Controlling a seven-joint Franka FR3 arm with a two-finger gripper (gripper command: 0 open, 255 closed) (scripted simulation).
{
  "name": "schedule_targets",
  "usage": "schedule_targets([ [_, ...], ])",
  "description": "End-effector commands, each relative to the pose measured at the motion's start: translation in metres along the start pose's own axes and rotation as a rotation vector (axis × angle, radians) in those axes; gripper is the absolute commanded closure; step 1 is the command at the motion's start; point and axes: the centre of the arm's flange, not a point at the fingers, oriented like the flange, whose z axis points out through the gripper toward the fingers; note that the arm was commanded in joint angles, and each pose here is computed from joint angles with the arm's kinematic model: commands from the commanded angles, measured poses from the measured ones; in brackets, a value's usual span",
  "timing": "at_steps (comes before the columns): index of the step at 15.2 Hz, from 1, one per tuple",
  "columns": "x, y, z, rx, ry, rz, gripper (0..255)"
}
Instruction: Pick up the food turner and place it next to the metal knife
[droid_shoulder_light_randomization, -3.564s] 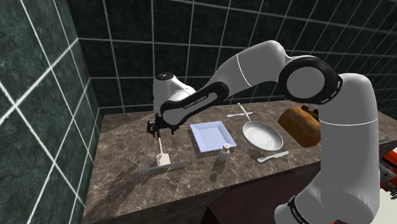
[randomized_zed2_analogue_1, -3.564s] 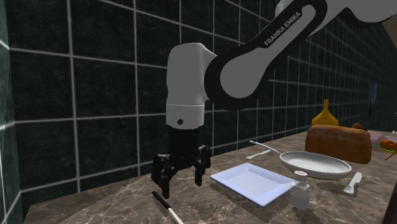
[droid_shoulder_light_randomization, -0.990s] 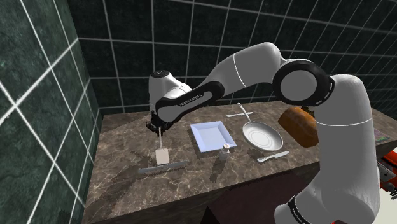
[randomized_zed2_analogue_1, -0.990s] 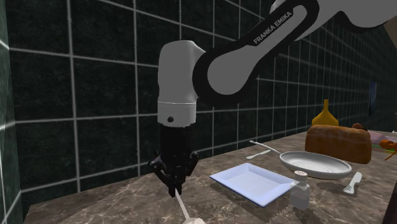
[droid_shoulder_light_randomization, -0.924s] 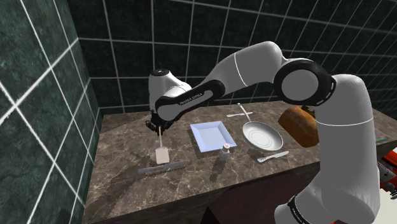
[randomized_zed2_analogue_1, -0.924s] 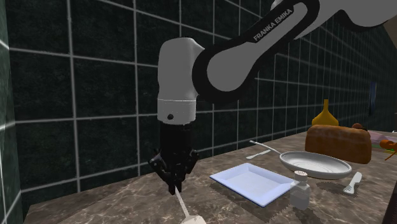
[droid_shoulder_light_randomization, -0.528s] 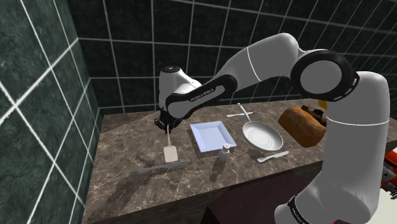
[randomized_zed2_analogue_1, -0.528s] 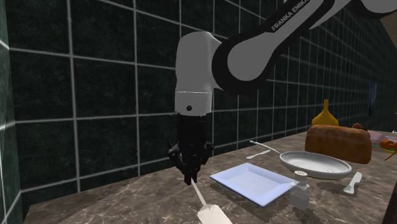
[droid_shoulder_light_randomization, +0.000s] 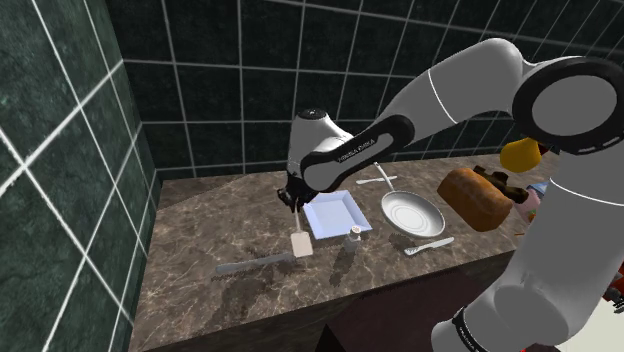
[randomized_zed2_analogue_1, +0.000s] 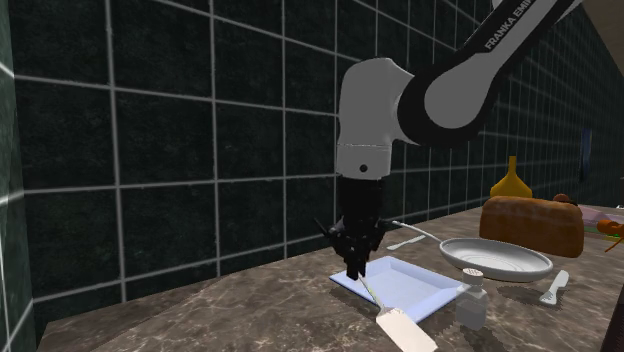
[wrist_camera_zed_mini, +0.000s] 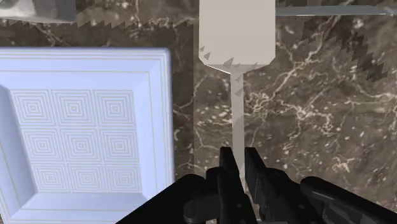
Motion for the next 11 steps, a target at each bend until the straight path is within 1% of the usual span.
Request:
schedule_targets([
  [1, -0.007, 0.028, 0.0, 0.0, 0.0, -0.001, 255],
  [11, -0.043, 0.155, -0.003, 0.0, 0.0, -0.001, 255],
])
